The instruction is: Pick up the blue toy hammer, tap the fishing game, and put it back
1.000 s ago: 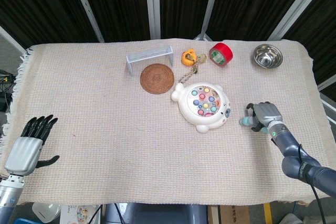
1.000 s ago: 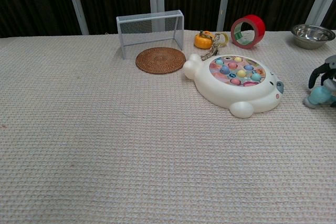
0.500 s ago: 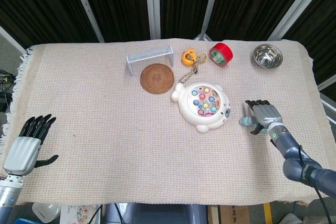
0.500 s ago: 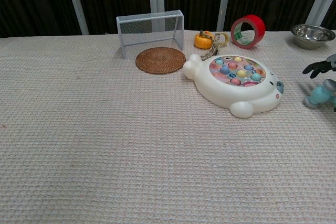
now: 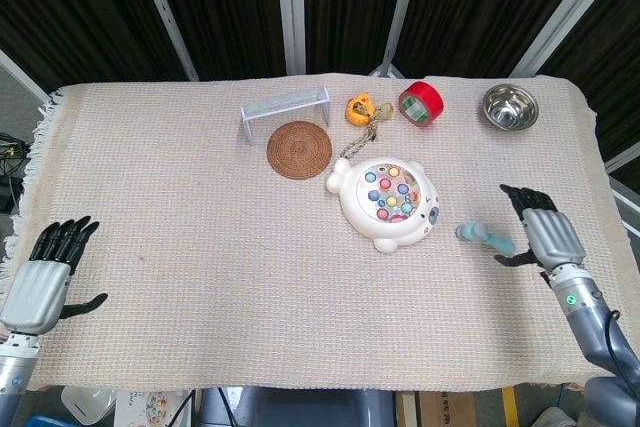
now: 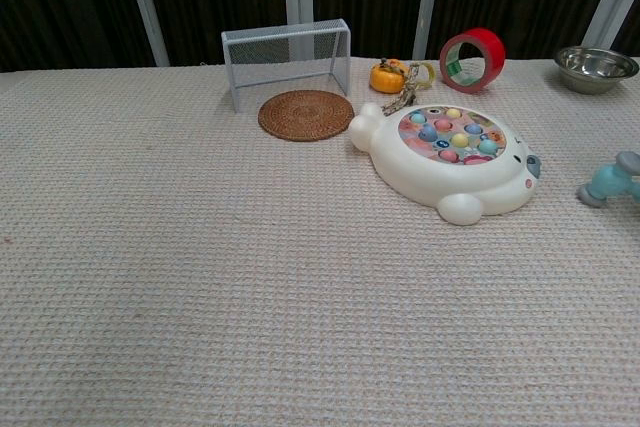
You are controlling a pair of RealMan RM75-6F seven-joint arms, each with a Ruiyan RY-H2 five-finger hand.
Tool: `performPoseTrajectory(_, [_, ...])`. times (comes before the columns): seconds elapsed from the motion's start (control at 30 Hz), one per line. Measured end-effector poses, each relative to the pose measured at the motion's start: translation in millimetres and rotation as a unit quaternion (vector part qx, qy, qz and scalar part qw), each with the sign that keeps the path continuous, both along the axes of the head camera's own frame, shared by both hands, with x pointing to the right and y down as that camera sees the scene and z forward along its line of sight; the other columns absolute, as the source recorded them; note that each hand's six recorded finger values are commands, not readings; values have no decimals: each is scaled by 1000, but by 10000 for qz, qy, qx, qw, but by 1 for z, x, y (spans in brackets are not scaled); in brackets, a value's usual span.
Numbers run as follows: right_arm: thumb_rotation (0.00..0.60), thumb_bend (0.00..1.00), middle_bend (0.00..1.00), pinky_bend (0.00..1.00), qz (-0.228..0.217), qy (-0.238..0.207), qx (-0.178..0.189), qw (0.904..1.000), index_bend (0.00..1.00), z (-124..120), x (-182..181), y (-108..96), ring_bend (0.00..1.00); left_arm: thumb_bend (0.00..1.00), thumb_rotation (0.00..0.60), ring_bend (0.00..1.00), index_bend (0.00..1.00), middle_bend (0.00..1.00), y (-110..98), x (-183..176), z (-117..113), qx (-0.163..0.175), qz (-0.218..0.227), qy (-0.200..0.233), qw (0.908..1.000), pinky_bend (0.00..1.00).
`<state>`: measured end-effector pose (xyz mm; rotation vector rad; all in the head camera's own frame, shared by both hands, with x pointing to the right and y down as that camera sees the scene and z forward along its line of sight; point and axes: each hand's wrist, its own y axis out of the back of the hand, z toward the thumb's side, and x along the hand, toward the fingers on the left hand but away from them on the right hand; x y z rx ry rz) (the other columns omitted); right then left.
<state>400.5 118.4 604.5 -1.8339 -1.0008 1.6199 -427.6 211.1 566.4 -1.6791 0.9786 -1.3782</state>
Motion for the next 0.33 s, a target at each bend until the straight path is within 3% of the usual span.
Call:
performPoseTrajectory(0.2, [600,153,111,36,150,111,1055,9942,84,-30,21,29,2,35,600,0,0,0,4,-2,-5,210,6,108,9997,0])
performPoseTrajectory(0.33, [600,153,111,36,245,234,1525,9877,84,-37,29,69,2,35,600,0,0,0,7,-3,-6,249,16,142,9996,0])
